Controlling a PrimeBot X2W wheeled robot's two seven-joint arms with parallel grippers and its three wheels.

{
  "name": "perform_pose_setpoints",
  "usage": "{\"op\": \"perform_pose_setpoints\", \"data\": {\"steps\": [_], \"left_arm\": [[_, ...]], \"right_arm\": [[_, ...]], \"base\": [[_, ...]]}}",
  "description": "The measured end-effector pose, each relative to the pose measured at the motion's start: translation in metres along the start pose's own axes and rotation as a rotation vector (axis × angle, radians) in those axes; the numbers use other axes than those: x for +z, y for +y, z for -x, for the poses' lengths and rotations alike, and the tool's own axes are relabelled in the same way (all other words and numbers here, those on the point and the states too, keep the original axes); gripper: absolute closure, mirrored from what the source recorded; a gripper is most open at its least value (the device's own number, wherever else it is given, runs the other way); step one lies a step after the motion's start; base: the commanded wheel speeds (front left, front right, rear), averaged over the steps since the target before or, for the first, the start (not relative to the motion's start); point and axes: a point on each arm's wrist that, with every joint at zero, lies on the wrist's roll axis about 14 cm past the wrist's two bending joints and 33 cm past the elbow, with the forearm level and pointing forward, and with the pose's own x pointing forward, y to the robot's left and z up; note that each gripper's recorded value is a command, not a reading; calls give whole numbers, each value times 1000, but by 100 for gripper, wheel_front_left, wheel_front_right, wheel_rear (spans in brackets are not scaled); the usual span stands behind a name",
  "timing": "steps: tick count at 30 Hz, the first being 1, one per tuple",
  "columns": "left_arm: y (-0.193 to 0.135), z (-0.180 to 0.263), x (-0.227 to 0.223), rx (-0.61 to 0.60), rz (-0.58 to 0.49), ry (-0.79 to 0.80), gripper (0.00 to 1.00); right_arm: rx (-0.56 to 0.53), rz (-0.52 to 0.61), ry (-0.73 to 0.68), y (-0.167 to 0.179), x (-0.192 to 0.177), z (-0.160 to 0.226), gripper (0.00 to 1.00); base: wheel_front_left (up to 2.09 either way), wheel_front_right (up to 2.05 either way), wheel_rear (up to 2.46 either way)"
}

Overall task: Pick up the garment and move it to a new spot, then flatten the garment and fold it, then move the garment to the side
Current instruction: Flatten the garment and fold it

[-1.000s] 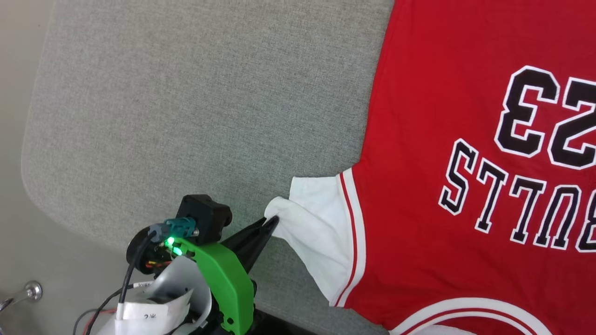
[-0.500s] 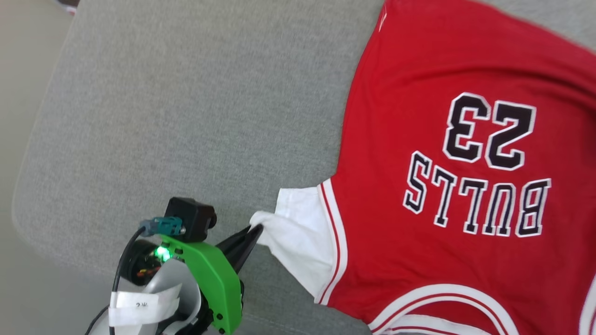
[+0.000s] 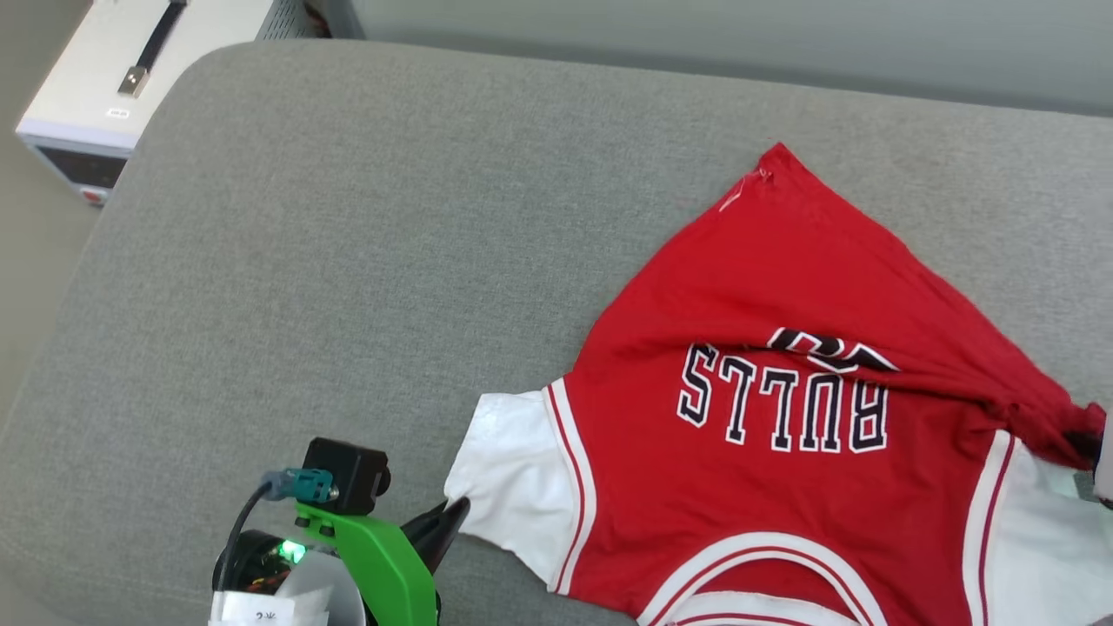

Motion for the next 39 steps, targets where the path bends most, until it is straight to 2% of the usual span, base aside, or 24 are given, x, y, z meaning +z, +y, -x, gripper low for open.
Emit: {"op": "perform_pose_setpoints", "data": {"steps": [10, 15, 22, 23, 27, 30, 39], "left_arm": [[-21, 7, 7, -56, -34, -41, 100], [-27, 7, 10, -76, -44, -51, 100], [-28, 5, 10, -83, -46, -46, 100], [-29, 5, 10, -84, -47, -46, 100], [-29, 7, 11, -84, -49, -51, 100], [-28, 9, 11, -82, -44, -54, 100], [-30, 12, 12, -90, -45, -62, 100]], "right_arm": [[-42, -109, -55, -22, -56, 54, 100], [-46, -152, -35, -21, -85, 61, 100], [-52, -156, -27, -20, -90, 61, 100], [-50, -151, -34, -19, -88, 62, 0], [-48, -117, -60, -17, -76, 67, 0], [-28, -65, -101, -10, -53, 75, 0], [64, 117, -162, 34, 20, 87, 0]], "base": [[0, 0, 0], [0, 0, 0], [0, 0, 0], [0, 0, 0], [0, 0, 0], [0, 0, 0], [0, 0, 0]]}}
